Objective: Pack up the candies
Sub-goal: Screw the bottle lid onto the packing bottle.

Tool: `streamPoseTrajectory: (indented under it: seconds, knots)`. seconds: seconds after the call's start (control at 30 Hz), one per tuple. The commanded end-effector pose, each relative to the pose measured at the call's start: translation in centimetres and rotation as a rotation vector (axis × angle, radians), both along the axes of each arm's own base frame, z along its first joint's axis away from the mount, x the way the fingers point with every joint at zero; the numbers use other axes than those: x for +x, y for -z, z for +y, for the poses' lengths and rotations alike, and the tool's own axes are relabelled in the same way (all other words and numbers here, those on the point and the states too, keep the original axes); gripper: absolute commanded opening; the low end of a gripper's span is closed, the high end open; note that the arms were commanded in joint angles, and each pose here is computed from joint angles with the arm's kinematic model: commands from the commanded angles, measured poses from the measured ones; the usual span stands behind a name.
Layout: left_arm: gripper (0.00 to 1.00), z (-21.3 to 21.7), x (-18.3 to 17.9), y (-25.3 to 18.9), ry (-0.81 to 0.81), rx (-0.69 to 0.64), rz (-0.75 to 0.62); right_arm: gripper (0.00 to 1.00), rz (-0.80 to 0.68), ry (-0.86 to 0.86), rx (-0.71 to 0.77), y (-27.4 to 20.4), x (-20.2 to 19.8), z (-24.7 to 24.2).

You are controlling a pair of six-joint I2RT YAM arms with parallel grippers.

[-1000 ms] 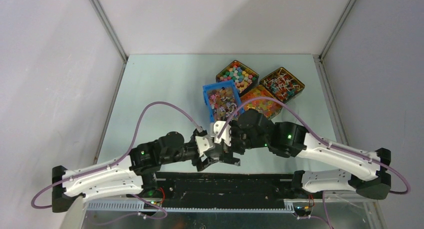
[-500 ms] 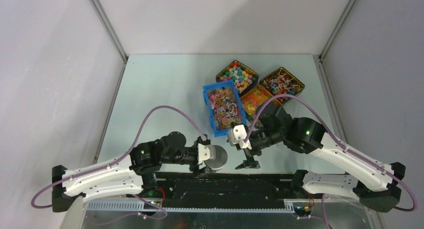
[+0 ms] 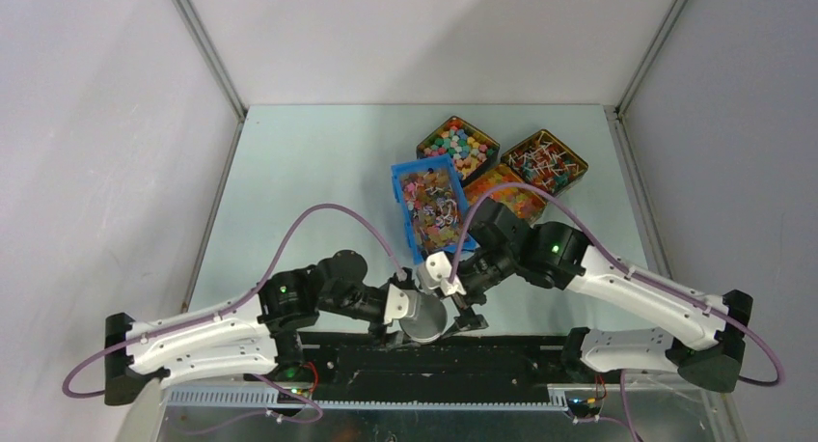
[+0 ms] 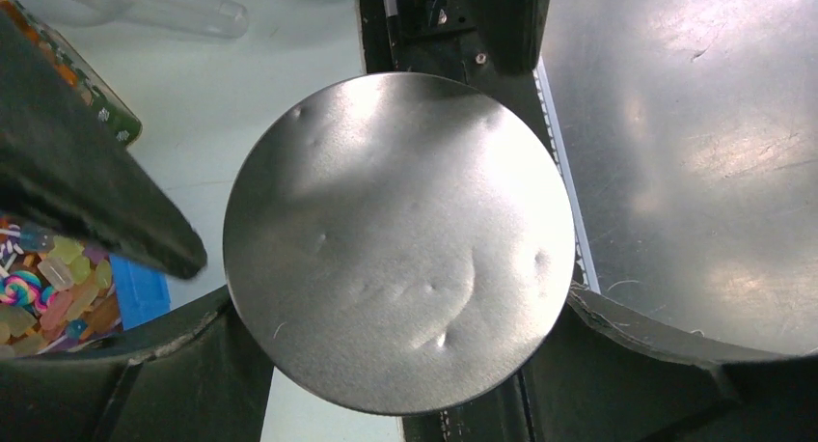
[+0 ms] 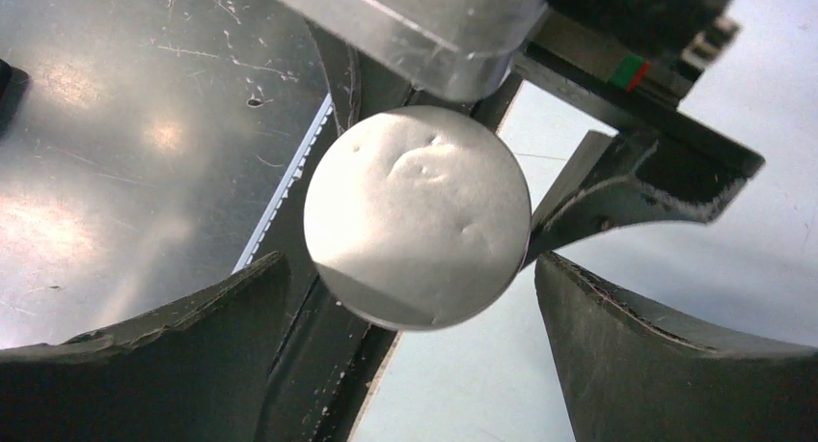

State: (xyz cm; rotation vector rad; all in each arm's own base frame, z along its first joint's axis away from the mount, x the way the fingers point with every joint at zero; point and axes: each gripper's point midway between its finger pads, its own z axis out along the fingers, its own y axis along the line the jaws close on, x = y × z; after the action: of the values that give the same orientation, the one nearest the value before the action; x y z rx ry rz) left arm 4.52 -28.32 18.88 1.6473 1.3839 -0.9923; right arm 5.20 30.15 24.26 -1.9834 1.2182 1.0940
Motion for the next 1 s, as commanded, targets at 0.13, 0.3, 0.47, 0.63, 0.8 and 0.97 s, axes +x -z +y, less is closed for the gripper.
streamPoseTrajectory:
  seconds: [0.13, 0.3, 0.47, 0.63, 0.8, 0.97]
  knots:
    - [0.51, -1.6, -0.2, -4.6, 0.053, -0.15, -0.061, 0.97, -0.05, -0.02, 0.053, -1.2, 0.5, 1.9]
    - [0.5, -1.5, 0.0, -5.1, 0.036, -0.17, -0.07, 0.9, -0.038, -0.002, 0.045, -0.8, 0.6, 2.1]
    - [0.5, -1.5, 1.0, -5.5, -0.035, -0.196, -0.073, 0.81, -0.038, 0.034, 0.056, -1.1, 0.9, 2.3]
    - [0.5, -1.5, 2.2, -5.8, -0.128, -0.23, -0.067, 0.8, -0.04, 0.087, 0.049, -0.9, 1.1, 2.3]
    - [0.49, -1.6, 3.3, -6.3, -0.206, -0.263, -0.051, 0.79, -0.044, 0.134, 0.024, -0.4, 1.4, 2.3]
    - [0.48, -1.7, 4.2, -6.5, -0.262, -0.271, -0.049, 0.79, -0.041, 0.15, 0.023, -0.3, 1.4, 2.5]
